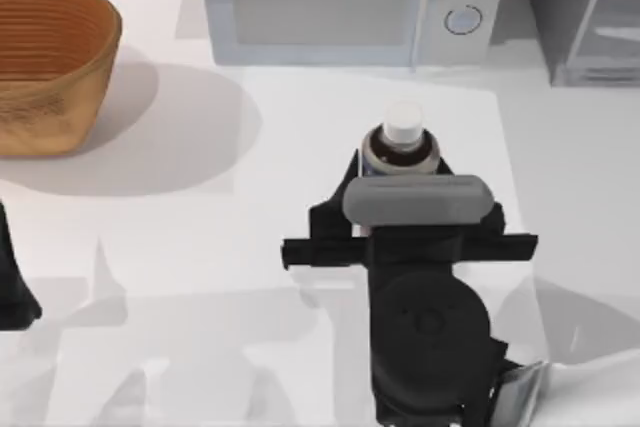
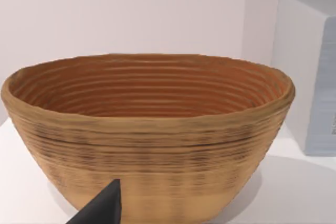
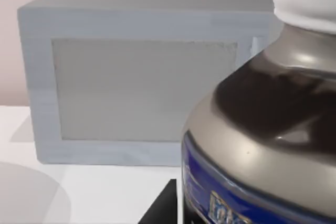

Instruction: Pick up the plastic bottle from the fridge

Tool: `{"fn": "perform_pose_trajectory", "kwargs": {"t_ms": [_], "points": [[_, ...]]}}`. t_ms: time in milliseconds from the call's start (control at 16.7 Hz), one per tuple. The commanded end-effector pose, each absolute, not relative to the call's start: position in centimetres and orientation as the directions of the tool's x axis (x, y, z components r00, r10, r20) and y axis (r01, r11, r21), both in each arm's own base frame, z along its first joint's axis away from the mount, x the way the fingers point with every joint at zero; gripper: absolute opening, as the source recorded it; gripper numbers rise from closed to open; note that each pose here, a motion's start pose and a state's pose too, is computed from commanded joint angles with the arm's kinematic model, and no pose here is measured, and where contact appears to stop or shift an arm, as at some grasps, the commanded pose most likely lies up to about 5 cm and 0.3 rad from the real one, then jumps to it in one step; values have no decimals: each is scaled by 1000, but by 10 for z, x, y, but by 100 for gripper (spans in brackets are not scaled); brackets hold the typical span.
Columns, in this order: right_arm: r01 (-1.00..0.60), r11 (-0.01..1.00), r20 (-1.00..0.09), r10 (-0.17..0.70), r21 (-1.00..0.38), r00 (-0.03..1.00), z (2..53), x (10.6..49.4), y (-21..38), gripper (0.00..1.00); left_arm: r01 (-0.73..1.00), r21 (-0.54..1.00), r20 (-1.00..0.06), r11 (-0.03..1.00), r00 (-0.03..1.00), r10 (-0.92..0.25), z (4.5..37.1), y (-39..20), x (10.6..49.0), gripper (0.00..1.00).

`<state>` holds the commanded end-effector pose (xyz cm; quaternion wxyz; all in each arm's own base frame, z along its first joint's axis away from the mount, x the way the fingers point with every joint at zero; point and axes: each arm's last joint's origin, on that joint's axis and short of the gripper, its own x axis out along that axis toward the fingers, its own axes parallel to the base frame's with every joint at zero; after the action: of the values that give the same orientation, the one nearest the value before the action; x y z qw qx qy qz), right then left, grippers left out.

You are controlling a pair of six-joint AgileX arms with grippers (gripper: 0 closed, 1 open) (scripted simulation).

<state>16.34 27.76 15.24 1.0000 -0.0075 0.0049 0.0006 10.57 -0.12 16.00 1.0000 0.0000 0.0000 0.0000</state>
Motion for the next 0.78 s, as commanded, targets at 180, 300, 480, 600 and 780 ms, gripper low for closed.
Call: {"fn": "perform_pose_trajectory", "kwargs": {"t_ms": [180, 300, 480, 600, 780], "points": [[1, 1000, -1, -1, 0, 1000, 150, 160, 286, 0, 0, 0, 0, 1000, 1000, 0, 160, -1, 106, 100], [1, 1000, -1, -1, 0, 1000, 150, 160, 286, 0, 0, 0, 0, 1000, 1000, 0, 160, -1, 106, 100], [1, 1000, -3, -1, 0, 1000, 149, 161, 285, 0, 0, 0, 0, 1000, 1000, 0, 160, -1, 106, 100], [-1, 1000, 2, 1, 9, 1000, 145, 170, 287, 0, 0, 0, 0, 1000, 1000, 0, 160, -1, 106, 100], [3, 1000, -3, -3, -4, 1000, 130, 185, 288, 0, 0, 0, 0, 1000, 1000, 0, 160, -1, 106, 100]]}}
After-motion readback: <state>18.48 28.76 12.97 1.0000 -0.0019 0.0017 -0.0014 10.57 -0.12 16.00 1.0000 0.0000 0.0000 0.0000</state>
